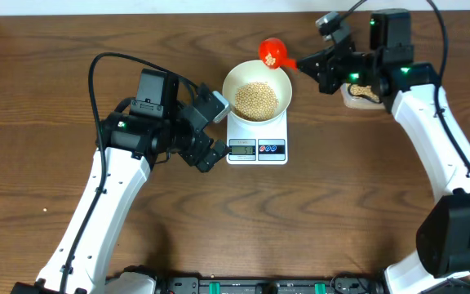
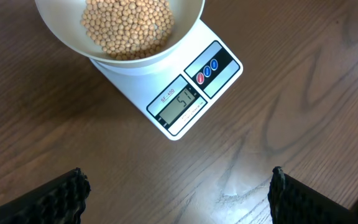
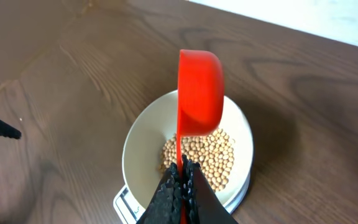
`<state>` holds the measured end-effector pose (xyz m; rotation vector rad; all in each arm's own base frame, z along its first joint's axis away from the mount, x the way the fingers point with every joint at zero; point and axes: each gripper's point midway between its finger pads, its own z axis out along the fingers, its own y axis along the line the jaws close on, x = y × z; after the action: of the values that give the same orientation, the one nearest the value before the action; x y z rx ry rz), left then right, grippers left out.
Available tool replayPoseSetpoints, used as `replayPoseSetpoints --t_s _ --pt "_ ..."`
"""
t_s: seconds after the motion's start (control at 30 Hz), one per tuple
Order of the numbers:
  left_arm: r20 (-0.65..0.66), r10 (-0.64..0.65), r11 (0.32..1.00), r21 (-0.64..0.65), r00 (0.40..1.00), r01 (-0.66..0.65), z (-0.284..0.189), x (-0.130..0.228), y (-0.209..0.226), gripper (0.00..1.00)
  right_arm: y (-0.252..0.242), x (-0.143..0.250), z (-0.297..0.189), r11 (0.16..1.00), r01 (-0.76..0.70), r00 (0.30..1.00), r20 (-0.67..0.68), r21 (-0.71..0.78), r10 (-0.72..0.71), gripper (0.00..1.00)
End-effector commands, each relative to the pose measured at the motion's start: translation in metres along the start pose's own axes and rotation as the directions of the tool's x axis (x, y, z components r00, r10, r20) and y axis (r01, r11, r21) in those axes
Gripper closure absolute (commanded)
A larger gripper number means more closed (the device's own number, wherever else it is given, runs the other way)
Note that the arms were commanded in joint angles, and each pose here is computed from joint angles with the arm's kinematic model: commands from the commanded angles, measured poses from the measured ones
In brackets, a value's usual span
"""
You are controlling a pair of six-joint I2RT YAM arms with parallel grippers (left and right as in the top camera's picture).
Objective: Scoop item into bowl and weigh 50g on scale
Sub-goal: 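Move the scoop with the right gripper back to the soybean tub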
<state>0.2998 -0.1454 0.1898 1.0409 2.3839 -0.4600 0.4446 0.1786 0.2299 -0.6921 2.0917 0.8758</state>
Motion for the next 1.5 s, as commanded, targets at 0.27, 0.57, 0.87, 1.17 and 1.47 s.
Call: replayPoseSetpoints --t_s 0.27,0.57,0.87,1.17,1.47 --pt "0.02 0.003 1.0 -0.011 1.0 -0.003 -0.007 -0.007 0.0 0.06 -0.004 -0.013 -0.026 0.998 -0.053 0.997 0.06 -0.042 0.056 0.99" --pt "0.02 0.003 1.0 -0.012 1.0 -0.003 -0.007 -0.007 0.0 0.06 -0.024 -0.02 -0.067 0.989 -0.129 0.982 0.13 -0.076 0.138 0.99" --pt "0.019 0.003 1.0 -0.012 1.0 -0.003 -0.007 -0.007 0.0 0.06 -0.091 0.015 -0.135 0.948 -0.299 0.947 0.156 0.107 0.281 0.99" --pt "0.019 0.003 1.0 -0.012 1.0 -0.003 -0.007 -0.007 0.0 0.06 -0.118 0.061 -0.144 0.9 -0.272 0.958 0.011 0.34 0.286 0.99" --pt "0.02 0.003 1.0 -0.012 1.0 -0.003 -0.007 -0.007 0.0 0.06 -0.137 0.079 -0.151 0.835 -0.244 0.949 -0.053 0.493 0.309 0.99"
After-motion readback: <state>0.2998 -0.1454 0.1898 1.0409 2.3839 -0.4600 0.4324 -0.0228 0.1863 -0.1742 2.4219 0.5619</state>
